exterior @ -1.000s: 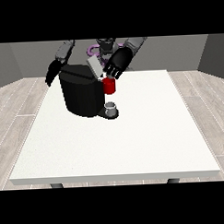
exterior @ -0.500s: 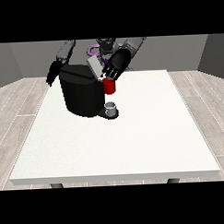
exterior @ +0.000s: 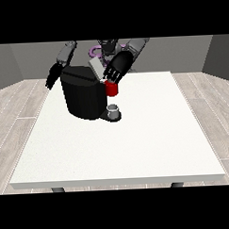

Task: Insert the coffee pod into the coffee machine and close the lid

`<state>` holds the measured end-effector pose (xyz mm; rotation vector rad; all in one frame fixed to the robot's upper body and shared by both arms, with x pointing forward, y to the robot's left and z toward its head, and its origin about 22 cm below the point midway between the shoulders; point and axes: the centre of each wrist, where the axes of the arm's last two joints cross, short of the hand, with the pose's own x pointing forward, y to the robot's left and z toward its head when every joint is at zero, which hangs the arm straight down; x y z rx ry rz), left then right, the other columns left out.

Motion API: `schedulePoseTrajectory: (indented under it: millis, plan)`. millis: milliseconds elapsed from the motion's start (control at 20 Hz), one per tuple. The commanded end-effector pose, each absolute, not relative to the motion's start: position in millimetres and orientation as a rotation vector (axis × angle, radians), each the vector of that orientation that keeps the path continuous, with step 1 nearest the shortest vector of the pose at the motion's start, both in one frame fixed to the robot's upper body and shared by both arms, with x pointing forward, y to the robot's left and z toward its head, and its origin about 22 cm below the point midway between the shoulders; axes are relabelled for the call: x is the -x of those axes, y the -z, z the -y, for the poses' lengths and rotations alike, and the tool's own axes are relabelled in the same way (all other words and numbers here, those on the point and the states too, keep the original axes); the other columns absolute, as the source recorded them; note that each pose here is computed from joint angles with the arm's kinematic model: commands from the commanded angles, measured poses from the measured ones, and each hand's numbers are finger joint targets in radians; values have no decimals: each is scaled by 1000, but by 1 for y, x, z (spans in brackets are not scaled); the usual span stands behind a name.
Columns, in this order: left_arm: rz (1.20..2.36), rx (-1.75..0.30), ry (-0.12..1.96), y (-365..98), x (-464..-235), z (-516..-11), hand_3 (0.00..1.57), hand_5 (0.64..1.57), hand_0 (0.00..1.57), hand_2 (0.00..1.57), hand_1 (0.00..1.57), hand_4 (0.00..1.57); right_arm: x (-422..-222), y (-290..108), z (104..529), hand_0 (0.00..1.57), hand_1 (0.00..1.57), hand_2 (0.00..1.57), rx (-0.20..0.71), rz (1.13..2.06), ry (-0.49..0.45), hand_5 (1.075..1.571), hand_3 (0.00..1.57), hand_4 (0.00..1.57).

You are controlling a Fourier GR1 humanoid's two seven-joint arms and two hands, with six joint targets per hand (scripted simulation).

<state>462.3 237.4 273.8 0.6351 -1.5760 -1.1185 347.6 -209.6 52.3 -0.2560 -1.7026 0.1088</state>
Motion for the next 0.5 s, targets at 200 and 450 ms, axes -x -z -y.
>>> schedulePoseTrajectory:
  millis: [200,450]
  plan:
    - [1603,-669,1095,-281,-462,-244,1170,1571,1180,1198,1180,351,-352,-64,217,0,0,0,237,1696,-114,1571,0,0]
    - [1587,-776,1176,-261,-461,-245,1104,1571,1216,1228,1216,0,-350,-63,221,0,0,0,267,1715,-110,1571,0,0]
